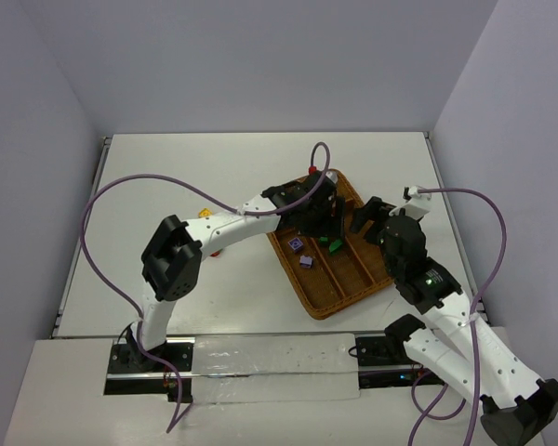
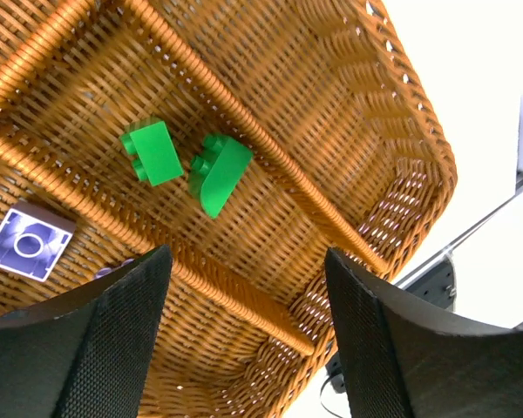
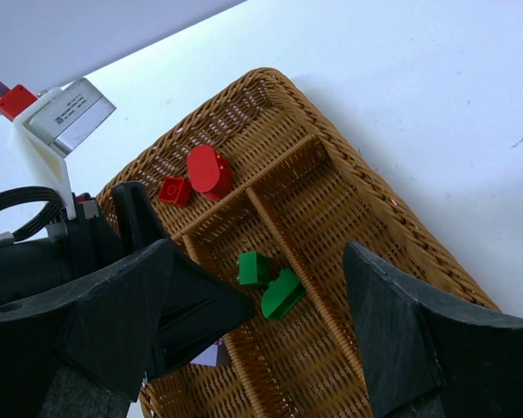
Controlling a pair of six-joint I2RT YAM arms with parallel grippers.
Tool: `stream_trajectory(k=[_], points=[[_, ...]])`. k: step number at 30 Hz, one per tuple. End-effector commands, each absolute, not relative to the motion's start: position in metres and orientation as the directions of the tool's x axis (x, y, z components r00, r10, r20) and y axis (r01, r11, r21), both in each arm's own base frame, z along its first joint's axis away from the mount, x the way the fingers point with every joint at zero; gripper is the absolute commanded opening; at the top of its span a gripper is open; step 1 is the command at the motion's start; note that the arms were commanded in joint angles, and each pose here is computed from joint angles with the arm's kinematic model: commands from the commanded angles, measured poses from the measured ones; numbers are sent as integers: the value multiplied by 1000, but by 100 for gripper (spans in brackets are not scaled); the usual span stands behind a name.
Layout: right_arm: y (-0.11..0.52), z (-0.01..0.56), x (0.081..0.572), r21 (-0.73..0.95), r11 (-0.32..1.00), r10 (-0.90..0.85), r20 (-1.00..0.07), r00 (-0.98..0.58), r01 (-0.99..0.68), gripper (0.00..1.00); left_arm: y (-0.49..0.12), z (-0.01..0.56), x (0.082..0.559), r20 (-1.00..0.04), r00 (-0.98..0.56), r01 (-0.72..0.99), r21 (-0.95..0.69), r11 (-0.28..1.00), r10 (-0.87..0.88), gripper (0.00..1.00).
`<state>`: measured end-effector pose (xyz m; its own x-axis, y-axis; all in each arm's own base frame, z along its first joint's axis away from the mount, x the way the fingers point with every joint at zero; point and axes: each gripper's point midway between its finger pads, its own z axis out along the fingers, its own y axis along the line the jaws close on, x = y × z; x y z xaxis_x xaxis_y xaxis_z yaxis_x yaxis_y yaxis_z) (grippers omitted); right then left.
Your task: Sort the legos into containers by color
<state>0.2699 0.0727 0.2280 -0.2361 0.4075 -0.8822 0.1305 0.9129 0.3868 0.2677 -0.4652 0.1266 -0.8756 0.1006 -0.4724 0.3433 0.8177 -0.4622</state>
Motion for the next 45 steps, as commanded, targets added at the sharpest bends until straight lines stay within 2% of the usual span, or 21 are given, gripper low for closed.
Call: stream_trajectory(k=[1,5,7,9,13,14,18,21,23,29,32,36,40,45], points=[[71,243,273,392,912,410,-889,-206,123,85,-459,171,271,-542,-837,370,-463,805,73,78],[76,240,277,369,924,383,-896,-227,103,85,-414,180,275,-582,-812,311,-366,877,45,74],[78,236,280,361,926,377,-894,-240,111,85,-378,192,287,-604,-797,234,-337,912,-18,74],[80,231,282,360,926,377,-891,-253,111,85,-330,178,295,-594,-801,137,-292,946,-68,74],[98,229,288,402,915,399,-877,-269,48,84,-237,154,310,-578,-788,-65,-262,963,-210,92],[102,230,289,408,913,400,-874,-277,33,85,-224,151,311,-580,-781,-98,-251,963,-230,93],[113,232,291,418,908,397,-868,-298,-8,84,-173,133,304,-591,-758,-239,-141,961,-276,82],[114,233,292,419,908,396,-869,-299,-16,84,-158,120,295,-578,-758,-294,-110,949,-302,74],[119,235,292,431,902,401,-867,-296,-38,84,-144,107,294,-562,-729,-392,-126,911,-391,71],[126,236,291,437,897,396,-862,-318,-68,84,-124,95,298,-570,-672,-491,-136,861,-473,69],[125,236,289,428,900,386,-870,-309,-81,82,-114,90,299,-567,-668,-512,-119,851,-482,73],[129,238,288,432,896,382,-870,-312,-106,81,-101,89,303,-561,-649,-544,-130,829,-514,86],[131,237,289,425,898,373,-871,-319,-111,81,-89,104,310,-595,-621,-556,-126,822,-511,90],[134,241,289,432,893,375,-870,-320,-128,81,-63,114,322,-644,-602,-588,-43,808,-472,96]])
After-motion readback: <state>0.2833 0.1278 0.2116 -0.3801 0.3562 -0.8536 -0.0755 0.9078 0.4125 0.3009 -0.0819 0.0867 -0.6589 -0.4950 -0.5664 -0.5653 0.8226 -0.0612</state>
